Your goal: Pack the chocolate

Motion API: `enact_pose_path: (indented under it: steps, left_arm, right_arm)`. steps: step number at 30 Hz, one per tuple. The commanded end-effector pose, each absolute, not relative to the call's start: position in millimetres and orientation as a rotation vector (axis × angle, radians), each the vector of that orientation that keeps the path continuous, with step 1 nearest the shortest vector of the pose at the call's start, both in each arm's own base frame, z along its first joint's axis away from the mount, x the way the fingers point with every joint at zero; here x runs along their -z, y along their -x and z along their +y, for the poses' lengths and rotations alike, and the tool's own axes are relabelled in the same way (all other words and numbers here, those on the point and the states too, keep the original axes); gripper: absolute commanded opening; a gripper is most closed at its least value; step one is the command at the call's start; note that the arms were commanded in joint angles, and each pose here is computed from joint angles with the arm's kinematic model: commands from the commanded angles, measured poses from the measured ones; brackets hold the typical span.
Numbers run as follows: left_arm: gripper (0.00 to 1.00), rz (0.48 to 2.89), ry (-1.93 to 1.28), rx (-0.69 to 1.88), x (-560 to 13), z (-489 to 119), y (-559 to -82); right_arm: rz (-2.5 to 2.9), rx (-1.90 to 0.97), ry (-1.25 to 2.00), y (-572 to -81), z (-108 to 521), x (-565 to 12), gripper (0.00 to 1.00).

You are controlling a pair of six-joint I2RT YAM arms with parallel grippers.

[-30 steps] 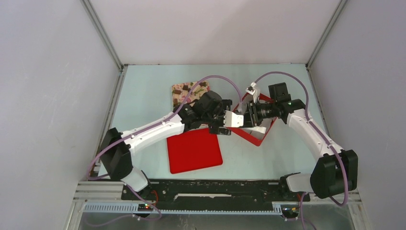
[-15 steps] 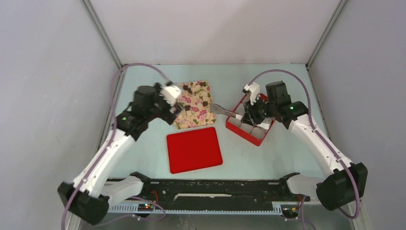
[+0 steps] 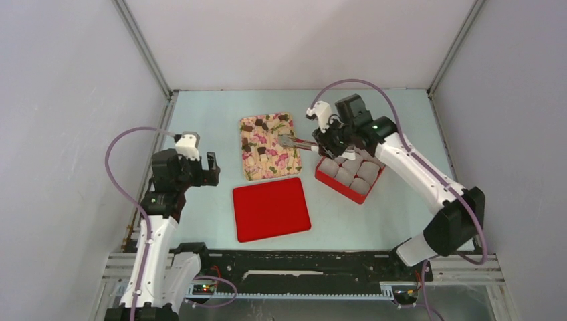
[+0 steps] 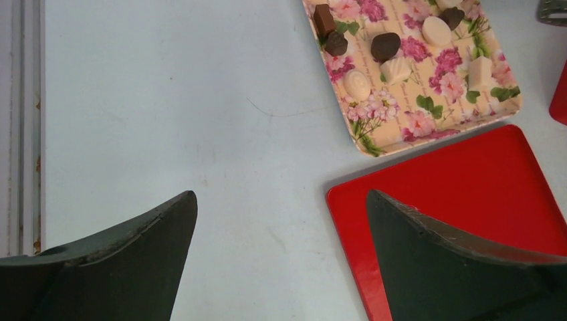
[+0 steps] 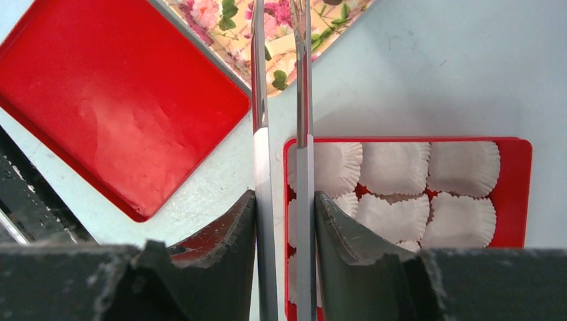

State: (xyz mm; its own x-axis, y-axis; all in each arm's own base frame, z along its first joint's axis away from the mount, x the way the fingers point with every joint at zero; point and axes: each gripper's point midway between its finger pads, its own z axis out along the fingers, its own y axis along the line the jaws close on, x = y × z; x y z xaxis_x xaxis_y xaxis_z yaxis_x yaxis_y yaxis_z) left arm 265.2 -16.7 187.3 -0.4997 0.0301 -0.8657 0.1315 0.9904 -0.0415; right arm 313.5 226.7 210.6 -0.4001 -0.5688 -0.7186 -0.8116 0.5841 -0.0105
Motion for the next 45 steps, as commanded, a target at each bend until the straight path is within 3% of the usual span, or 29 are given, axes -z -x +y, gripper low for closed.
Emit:
enact_pose_path:
  steps: [1, 10, 28, 45]
  left_arm:
    - [1.00, 2.059, -0.207, 0.133, -178, -22, -268]
    - [1.00, 2.017, -0.606, 0.457, -134, -78, -260]
    - [0.99, 1.971, -0.590, 0.368, -145, -70, -254]
    - [0.97, 1.983, -0.600, 0.396, -142, -73, -252]
  right_arm:
    - [2.092, -0.395, 1.138, -326, 245, -220, 0.36]
    - [2.138, -0.424, 1.244, -323, 285, -200, 0.37]
    - [2.352, -0.382, 1.118, -346, 325, -158, 0.46]
    - [2.344, -0.138, 1.181, -345, 337, -133, 0.42]
